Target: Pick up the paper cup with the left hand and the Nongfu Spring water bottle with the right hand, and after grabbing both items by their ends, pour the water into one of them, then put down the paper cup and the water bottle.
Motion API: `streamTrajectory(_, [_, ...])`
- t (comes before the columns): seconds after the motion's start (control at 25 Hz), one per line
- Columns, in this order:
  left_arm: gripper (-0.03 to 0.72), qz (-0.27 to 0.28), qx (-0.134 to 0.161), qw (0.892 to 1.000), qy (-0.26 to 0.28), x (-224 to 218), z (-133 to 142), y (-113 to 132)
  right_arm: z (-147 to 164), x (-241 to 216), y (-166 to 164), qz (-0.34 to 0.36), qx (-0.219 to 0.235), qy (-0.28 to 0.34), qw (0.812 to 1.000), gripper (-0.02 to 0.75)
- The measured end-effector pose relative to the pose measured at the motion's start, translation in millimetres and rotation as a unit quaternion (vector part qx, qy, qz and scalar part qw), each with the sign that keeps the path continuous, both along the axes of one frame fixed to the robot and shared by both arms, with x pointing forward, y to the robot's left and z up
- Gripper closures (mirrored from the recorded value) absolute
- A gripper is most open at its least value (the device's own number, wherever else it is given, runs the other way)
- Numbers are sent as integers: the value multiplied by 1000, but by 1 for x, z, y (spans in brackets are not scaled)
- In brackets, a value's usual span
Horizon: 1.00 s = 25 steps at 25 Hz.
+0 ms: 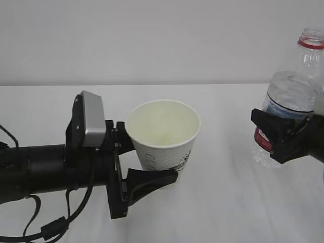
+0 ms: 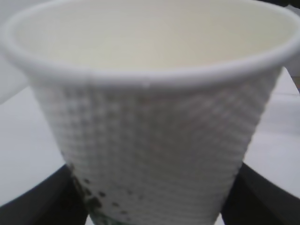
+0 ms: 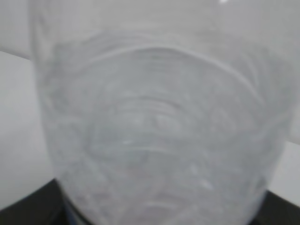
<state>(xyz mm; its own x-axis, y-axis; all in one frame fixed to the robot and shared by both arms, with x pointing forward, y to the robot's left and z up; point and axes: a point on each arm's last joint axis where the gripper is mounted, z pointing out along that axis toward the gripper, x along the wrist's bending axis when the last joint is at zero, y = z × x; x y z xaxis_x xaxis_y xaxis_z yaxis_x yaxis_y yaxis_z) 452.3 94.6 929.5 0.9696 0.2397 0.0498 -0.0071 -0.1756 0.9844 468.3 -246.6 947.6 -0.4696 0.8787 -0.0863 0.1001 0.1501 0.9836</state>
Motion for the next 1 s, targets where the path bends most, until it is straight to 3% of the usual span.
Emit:
streamTrajectory(0.44, [134,-22,-7,1000,-10,0,2,-16,0,0,0,0,-2,-1,1000,279])
streamTrajectory(0.72, [134,-47,4,999,11,-11,-12,-29,0,0,0,1,-4,-2,1000,279])
streamTrajectory(1.0, [135,-40,-11,999,14,-11,-10,-31,0,-1,2,12,-9,-4,1000,279])
